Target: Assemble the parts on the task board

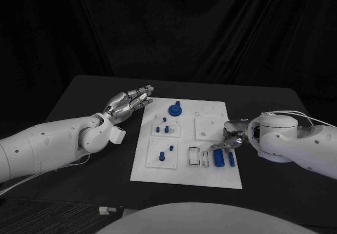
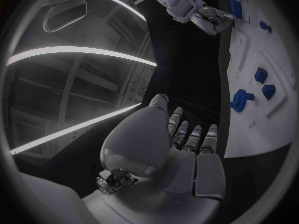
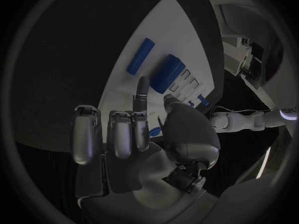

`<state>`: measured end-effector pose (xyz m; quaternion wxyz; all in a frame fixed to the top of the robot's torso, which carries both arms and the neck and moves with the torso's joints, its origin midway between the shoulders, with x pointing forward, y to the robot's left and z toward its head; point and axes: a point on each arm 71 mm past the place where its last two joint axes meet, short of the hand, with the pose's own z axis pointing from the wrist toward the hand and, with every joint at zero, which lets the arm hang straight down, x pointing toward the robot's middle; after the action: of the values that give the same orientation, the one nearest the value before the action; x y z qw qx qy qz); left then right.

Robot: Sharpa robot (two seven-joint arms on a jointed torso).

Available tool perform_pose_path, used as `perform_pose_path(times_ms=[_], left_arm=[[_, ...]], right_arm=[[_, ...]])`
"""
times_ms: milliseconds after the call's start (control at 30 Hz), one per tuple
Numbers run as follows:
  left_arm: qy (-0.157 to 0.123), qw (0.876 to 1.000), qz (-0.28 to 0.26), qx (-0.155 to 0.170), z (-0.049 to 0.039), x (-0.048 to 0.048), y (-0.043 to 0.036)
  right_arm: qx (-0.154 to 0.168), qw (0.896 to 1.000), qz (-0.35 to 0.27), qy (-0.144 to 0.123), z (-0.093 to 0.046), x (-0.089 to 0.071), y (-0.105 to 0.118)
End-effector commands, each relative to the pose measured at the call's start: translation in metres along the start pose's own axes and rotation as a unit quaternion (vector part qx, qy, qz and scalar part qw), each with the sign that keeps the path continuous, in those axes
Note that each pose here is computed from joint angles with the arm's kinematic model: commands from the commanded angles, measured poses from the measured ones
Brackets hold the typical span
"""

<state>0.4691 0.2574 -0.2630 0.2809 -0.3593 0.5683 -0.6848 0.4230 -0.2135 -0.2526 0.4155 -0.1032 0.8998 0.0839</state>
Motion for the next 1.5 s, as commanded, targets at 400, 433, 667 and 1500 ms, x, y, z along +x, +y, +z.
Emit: perform_pose_path(times_ms=[400, 433, 667, 1500], left_arm=[[0.007, 1.000, -0.011, 0.027, -0.0014, 0.0041, -0.0036], [0.006, 1.000, -0.010, 0.027, -0.0015, 0.0037, -0.0036], [0.006, 1.000, -0.010, 0.024, -0.0012, 0.0031, -0.0031], [0.007, 1.000, -0.011, 0.015, -0.0016, 0.0021, -0.0017]], right_arm=[[0.002, 1.000, 0.016, 0.003, 0.000, 0.004, 0.002], [0.001, 1.000, 0.018, 0.003, 0.000, 0.004, 0.002], [-0.001, 1.000, 0.026, 0.012, 0.001, 0.007, 0.004], [0.006, 0.997, 0.060, 0.050, 0.006, 0.025, 0.006]])
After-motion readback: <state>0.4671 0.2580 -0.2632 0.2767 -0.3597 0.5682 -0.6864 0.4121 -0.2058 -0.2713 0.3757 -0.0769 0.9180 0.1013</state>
